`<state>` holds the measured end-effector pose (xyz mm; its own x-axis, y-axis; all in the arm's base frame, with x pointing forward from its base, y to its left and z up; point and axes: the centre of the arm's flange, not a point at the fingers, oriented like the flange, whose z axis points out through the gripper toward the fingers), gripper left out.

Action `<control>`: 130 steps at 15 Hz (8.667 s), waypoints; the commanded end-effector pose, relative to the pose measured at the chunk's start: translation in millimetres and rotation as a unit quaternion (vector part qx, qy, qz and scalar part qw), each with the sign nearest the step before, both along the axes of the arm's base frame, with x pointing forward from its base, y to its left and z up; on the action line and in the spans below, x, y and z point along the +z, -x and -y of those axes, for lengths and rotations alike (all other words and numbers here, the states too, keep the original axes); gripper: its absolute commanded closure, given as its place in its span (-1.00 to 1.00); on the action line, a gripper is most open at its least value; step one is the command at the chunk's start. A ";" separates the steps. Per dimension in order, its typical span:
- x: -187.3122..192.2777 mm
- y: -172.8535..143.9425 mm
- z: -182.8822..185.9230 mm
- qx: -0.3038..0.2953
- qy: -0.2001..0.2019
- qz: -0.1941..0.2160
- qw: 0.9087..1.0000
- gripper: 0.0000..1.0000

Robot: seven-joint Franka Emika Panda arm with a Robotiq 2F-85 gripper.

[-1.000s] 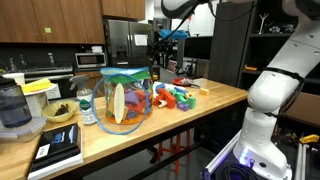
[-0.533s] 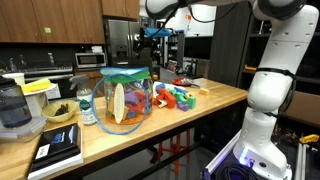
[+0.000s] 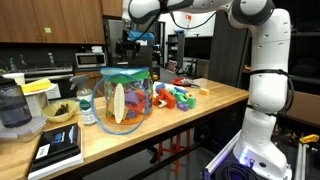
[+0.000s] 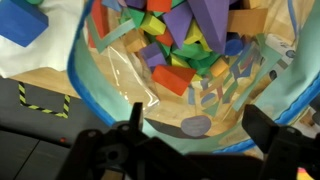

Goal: Transfer a block from the bag to the table

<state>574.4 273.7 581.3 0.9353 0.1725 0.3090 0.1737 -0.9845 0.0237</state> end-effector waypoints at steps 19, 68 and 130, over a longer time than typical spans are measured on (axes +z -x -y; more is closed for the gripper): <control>-135.5 21.7 -40.8 0.034 -0.006 -0.119 0.992 -1.00; -96.5 40.9 5.2 0.026 0.061 -0.030 0.997 0.63; -217.1 68.6 -28.4 -0.034 -0.066 -0.077 0.994 -0.48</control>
<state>510.5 312.6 373.6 0.9789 0.1165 0.1679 0.1350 -0.9855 -0.1032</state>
